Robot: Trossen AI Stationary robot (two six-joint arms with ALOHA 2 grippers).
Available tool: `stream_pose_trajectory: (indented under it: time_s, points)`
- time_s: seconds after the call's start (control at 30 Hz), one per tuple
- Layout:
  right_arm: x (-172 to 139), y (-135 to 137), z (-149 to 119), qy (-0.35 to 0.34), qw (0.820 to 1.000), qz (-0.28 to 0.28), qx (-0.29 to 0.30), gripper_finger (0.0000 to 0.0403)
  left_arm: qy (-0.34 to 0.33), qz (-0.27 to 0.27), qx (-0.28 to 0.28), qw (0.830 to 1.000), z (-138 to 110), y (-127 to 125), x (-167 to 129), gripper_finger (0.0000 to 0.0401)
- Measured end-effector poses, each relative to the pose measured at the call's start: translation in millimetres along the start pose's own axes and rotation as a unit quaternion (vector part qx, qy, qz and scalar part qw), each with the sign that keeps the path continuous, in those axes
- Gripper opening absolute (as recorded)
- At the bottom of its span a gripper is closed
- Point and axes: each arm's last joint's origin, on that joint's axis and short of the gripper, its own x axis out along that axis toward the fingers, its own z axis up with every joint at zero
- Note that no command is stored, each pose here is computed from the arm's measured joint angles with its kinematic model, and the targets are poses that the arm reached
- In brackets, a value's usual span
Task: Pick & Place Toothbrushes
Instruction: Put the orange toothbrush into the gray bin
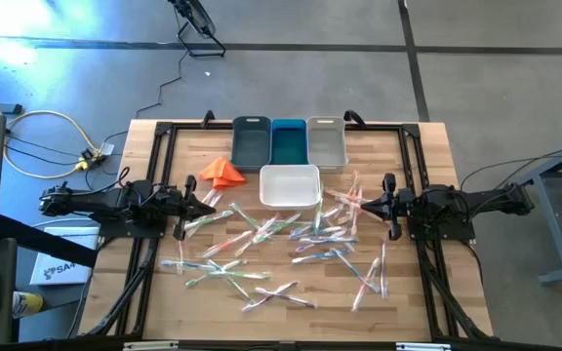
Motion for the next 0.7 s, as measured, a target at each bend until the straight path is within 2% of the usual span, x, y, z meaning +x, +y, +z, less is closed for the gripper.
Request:
stream_pose_trajectory:
  time_s: [0.4,0.7]
  points:
    - [0.0,0.0,0.3,-0.001,1.000,0.000,0.000,0.0002,-0.001,0.000,-0.002,1.000,0.2,0.0,0.0,0.0000]
    - [-0.3,0.3,7.0,-0.036,0.999,0.002,0.005,0.0003,-0.035,0.000,-0.004,0.999,8.5,0.0,-0.7,0.0000]
